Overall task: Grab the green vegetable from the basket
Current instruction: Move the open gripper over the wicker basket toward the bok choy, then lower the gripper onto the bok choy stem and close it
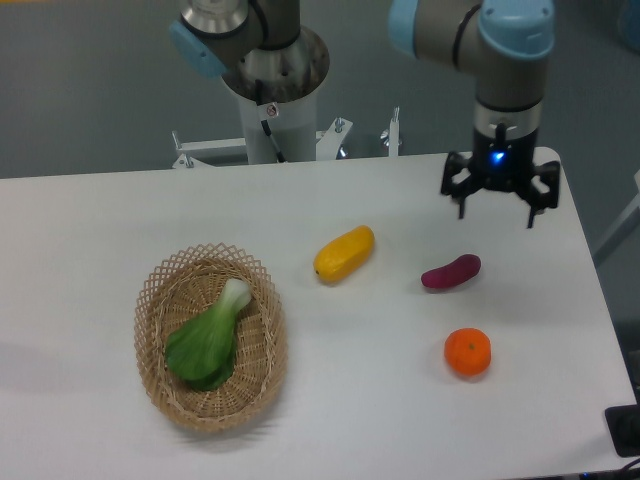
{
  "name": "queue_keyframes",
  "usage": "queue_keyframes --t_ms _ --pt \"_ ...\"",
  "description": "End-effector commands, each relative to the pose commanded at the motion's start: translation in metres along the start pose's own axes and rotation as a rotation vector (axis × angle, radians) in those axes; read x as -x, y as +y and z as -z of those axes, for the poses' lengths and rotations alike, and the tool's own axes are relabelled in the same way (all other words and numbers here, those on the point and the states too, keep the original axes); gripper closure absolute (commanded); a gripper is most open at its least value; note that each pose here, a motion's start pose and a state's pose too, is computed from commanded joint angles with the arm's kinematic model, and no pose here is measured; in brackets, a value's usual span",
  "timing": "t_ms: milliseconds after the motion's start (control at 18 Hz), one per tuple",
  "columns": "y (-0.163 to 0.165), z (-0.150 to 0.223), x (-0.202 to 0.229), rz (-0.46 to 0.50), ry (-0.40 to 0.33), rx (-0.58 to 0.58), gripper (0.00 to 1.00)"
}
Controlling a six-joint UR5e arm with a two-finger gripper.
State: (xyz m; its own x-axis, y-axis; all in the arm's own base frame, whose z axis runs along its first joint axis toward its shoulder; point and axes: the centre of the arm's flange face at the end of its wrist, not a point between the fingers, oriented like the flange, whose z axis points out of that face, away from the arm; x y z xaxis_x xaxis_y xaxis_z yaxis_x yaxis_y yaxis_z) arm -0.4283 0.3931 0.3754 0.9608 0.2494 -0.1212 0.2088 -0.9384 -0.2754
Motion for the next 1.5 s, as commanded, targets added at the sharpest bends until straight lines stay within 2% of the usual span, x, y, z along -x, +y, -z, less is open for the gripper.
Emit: queue_keyframes --t_ms 167,333,444,611,1000,1167,1500 --pt "-0.009 -0.007 -0.038 0.051 0.025 0.009 0.00" --pt "-0.016 -0.011 -0.102 -0.014 0.066 0.020 0.00" --pt "-0.013 -0.019 -0.133 -0.039 0.096 0.037 0.00" --pt "-0.026 -0.032 -0.179 -0.091 0.130 0.053 0.00" --pt "-0.039 -0.079 -0.241 -0.201 0.199 0.128 0.00" --pt "-0.044 -0.094 -0.255 -0.237 0.183 0.149 0.00" --pt "-0.047 -0.121 -0.278 -0.274 0.203 0.172 0.00"
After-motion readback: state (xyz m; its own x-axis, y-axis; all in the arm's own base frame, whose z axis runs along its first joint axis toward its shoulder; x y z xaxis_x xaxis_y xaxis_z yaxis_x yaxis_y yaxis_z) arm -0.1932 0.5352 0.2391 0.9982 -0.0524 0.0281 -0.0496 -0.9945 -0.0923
